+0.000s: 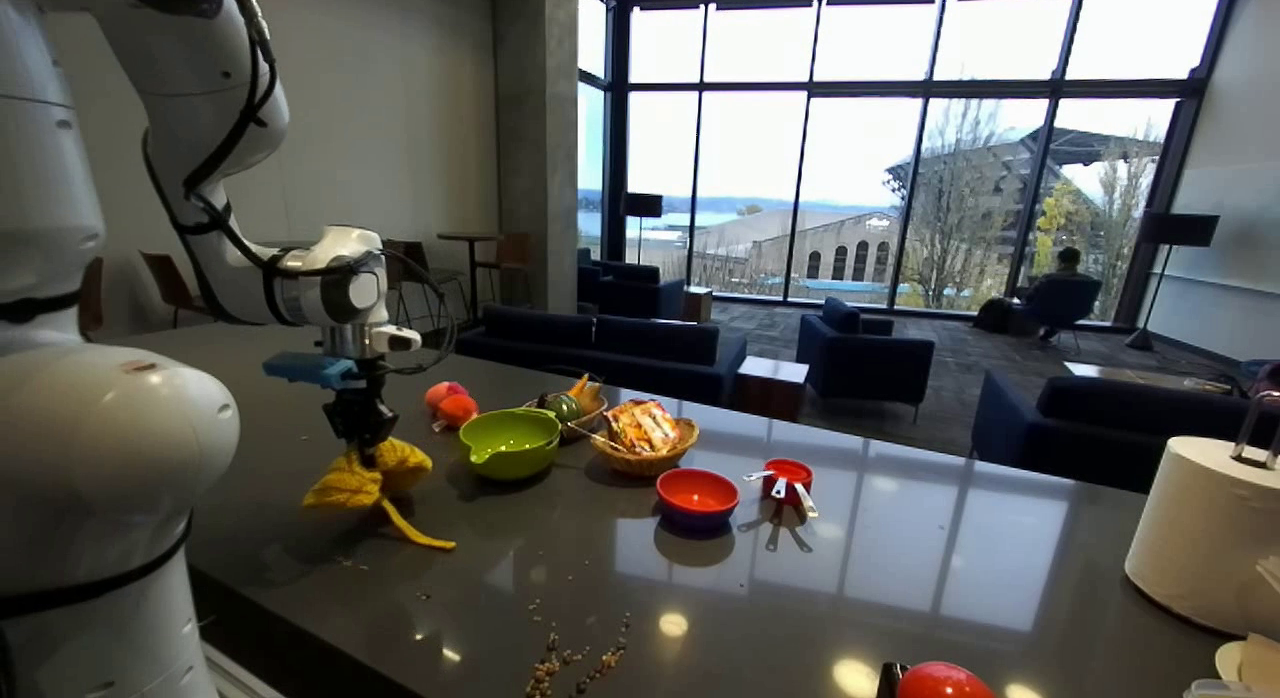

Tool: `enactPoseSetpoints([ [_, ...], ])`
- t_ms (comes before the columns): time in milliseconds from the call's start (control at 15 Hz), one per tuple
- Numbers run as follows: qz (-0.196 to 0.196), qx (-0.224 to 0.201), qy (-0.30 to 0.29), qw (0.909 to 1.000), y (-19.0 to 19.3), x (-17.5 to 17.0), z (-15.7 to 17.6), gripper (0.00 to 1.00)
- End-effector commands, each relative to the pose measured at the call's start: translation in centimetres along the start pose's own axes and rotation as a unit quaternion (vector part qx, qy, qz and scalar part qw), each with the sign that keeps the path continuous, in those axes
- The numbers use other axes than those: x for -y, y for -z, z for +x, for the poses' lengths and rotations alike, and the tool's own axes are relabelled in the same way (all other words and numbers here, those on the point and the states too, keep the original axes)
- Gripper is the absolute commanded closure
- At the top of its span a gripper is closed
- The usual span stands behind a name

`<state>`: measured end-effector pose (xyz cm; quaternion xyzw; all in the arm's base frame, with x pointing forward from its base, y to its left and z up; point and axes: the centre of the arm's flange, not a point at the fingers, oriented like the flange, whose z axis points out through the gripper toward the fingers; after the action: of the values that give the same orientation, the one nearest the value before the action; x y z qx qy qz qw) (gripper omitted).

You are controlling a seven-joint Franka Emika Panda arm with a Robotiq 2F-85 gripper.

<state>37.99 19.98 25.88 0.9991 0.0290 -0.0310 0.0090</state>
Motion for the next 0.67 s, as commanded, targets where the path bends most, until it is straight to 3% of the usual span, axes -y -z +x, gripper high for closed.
enactPoseSetpoints([
  [0,0.026,0.025,0.001,0.9993,-3.1,2.7,0.7,0.96],
  [267,0.041,0.066,-0.04,0.9962,-6.6,2.9,-0.6,0.96],
  [600,0.047,0.106,-0.086,0.9895,-9.4,0.8,-2.9,0.96],
])
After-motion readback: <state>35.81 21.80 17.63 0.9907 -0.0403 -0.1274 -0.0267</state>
